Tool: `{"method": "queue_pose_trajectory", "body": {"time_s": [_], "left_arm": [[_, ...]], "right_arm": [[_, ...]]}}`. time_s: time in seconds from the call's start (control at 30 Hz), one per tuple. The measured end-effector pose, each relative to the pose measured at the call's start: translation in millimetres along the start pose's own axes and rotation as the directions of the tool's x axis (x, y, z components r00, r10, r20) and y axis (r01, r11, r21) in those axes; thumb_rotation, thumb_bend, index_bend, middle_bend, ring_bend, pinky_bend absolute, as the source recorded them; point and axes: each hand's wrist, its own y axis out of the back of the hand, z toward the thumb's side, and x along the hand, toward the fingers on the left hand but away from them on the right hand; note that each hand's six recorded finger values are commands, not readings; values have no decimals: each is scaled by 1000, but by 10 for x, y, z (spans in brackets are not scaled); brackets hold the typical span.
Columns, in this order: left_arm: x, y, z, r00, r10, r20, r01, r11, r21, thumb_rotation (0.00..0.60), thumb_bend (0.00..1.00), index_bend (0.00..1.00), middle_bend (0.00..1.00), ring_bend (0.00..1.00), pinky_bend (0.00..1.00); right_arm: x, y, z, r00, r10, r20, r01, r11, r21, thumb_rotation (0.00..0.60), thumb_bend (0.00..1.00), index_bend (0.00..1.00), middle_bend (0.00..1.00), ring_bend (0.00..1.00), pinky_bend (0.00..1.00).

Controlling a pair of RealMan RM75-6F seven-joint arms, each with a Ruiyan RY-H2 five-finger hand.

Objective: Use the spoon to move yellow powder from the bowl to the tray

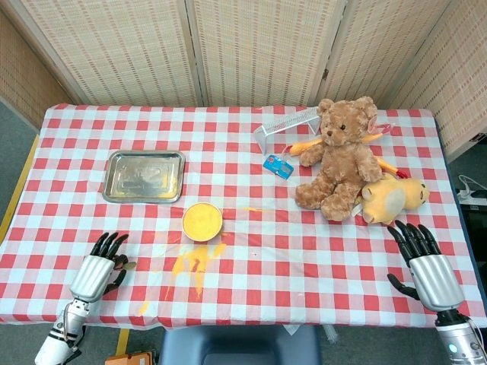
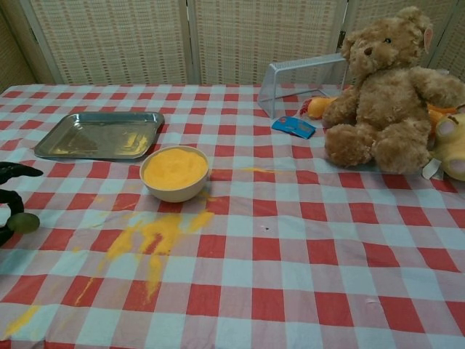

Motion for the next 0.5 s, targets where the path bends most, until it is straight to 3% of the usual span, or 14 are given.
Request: {"method": "queue_pose_trajectory", "body": {"time_s": [0.5], "left_arm": [[670,386,684,987,55,154,-78,985,151,600,552,662,84,0,45]], "right_arm": [[0,67,-61,1000,-16,13,16,1000,-18,600,147,0,0,0,0]]}}
